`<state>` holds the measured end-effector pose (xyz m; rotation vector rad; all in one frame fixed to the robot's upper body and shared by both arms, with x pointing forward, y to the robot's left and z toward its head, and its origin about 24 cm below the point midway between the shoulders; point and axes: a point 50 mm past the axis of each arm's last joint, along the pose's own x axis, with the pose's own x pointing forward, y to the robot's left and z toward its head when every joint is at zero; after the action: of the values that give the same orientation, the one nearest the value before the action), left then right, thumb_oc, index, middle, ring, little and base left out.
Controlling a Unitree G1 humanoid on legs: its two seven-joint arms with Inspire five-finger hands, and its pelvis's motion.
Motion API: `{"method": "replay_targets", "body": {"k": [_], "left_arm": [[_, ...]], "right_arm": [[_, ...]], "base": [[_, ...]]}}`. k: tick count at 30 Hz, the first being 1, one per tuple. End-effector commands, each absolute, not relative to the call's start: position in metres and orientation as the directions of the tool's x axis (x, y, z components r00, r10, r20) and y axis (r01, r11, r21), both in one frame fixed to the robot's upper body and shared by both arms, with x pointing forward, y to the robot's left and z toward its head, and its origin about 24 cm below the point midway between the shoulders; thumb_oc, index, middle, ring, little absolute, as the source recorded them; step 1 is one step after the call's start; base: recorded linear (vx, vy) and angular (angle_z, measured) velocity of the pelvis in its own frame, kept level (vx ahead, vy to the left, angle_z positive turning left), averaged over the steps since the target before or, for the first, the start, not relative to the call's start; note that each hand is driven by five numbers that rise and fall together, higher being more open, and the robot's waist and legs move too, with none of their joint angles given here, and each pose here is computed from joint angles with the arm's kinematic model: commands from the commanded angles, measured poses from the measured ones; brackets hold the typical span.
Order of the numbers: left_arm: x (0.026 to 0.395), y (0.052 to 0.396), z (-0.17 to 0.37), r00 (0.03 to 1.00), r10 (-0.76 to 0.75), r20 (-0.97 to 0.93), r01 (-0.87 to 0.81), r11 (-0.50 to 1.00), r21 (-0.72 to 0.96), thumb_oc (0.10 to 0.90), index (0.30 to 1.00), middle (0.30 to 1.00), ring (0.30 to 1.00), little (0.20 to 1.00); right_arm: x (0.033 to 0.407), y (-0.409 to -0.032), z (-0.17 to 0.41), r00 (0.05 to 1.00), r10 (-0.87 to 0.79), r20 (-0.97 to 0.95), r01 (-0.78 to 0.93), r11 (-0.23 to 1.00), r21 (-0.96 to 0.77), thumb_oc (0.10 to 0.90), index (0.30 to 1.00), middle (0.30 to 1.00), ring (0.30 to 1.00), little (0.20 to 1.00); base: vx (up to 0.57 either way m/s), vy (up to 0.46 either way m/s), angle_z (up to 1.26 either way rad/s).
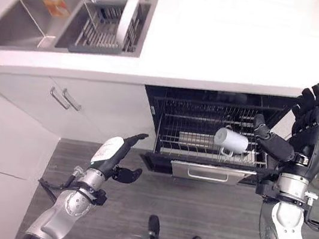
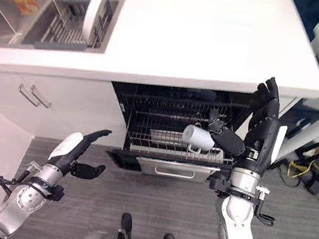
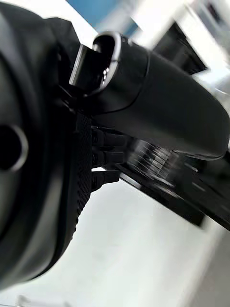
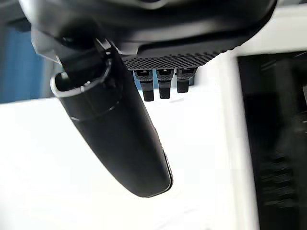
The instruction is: Place the dishes in the dishwasher.
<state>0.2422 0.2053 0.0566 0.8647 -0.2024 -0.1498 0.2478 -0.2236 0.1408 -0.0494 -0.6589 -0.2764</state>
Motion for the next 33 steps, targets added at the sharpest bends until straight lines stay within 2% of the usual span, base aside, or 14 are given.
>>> {"method": "replay_targets", "body": {"k": [1,5,11,17,23,29,33], "left_arm": [[0.252,0.214,0.114,0.863,-0.128,0.488,-0.229,0.763,0.605,0.800,0.900,0.900,0.900,0.900],[0.247,0.227,0.123,0.807,0.000,0.591,-0.341,0.817,0.465,0.800,0.900,0.900,0.900,0.900],[0.234,0.247,0.133,0.773,0.116,0.624,-0.432,0.817,0.383,0.800,0.900,0.900,0.900,0.900],[0.226,0.255,0.132,0.741,0.211,0.637,-0.443,0.867,0.229,0.800,0.900,0.900,0.900,0.900],[0.225,0.248,0.135,0.754,0.173,0.633,-0.351,0.922,0.166,0.800,0.900,0.900,0.900,0.900],[0.226,0.241,0.138,0.748,0.149,0.647,-0.276,0.956,0.098,0.800,0.900,0.900,0.900,0.900],[0.235,0.233,0.140,0.765,0.065,0.640,-0.205,0.968,0.146,0.800,0.900,0.900,0.900,0.900]], "right_arm": [[0.236,-0.207,0.182,0.551,-0.105,0.828,0.189,0.982,-0.001,0.800,0.900,0.900,0.900,0.900],[0.233,-0.214,0.165,0.609,-0.176,0.773,0.174,0.981,0.086,0.800,0.900,0.900,0.900,0.900],[0.229,-0.218,0.154,0.671,-0.189,0.717,0.104,0.981,0.161,0.800,0.900,0.900,0.900,0.900],[0.224,-0.231,0.151,0.675,-0.189,0.714,0.088,0.980,0.177,0.800,0.900,0.900,0.900,0.900],[0.216,-0.237,0.143,0.690,-0.204,0.694,0.114,0.978,0.174,0.800,0.900,0.900,0.900,0.900],[0.219,-0.232,0.152,0.675,-0.190,0.713,0.145,0.982,0.125,0.800,0.900,0.900,0.900,0.900],[0.213,-0.248,0.150,0.664,-0.259,0.702,0.209,0.965,0.158,0.800,0.900,0.900,0.900,0.900]], "base": [[-0.01,0.179,0.10],[0.00,0.244,0.05],[0.03,0.158,-0.01],[0.07,-0.027,0.19],[0.17,0.014,0.33],[0.22,0.378,-0.04],[0.33,0.637,-0.10]]}}
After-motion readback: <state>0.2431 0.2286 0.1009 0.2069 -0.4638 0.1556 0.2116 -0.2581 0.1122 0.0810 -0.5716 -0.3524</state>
